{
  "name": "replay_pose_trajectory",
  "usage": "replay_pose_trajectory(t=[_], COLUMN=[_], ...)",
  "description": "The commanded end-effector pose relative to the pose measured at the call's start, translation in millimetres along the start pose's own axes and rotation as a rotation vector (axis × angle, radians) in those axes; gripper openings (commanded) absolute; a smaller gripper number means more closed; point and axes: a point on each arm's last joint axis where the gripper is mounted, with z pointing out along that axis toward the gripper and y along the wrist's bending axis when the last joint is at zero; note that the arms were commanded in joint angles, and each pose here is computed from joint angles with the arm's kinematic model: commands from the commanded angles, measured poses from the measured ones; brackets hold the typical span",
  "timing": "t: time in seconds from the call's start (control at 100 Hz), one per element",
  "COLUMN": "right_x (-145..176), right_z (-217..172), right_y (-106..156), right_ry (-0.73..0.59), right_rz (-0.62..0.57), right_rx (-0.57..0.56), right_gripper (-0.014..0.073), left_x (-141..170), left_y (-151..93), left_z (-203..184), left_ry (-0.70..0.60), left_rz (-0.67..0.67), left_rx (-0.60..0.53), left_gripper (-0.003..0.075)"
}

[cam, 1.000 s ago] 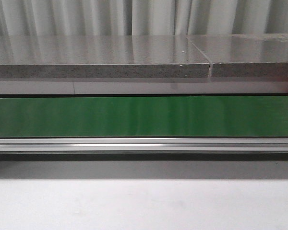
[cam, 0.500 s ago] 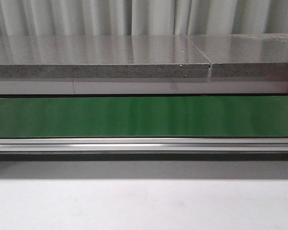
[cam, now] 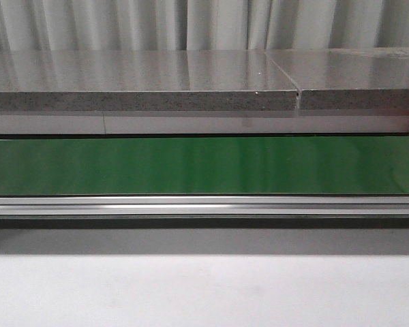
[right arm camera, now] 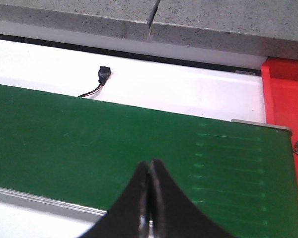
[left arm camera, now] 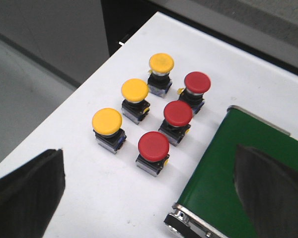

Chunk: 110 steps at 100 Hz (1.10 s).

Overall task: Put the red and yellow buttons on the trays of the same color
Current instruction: 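Move the left gripper down over the next red button on the table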

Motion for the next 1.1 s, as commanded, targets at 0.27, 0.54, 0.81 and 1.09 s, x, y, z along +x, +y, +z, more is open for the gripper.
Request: replay_pose_trajectory(t=[0.27, 0.54, 0.81, 1.09], right_x=[-16, -16, -16, -16], right_z=[-6, -6, -6, -6], right_y=[0, 0, 0, 0], right_ry=[-0.109, -0.109, -0.109, -0.109], right_rz=[-0.004, -0.004, -0.004, -0.004], right_rx=[0.012, 0.012, 0.012, 0.012], right_gripper=[-0.0066, -0.0066, -0.0066, -0.0066], left_x=[-14, 0, 10, 15], left_y=[-14, -20, -23, -13], left_z=[64, 100, 126, 149], left_ry=[0.094, 0.190, 0.237, 0.256], left_rz=[0.007, 0.037, 0.046, -0.008], left_rx=[-0.040, -0.060, -0.057, -0.062], left_gripper=[0.0662, 0.0662, 0.0662, 0.0662])
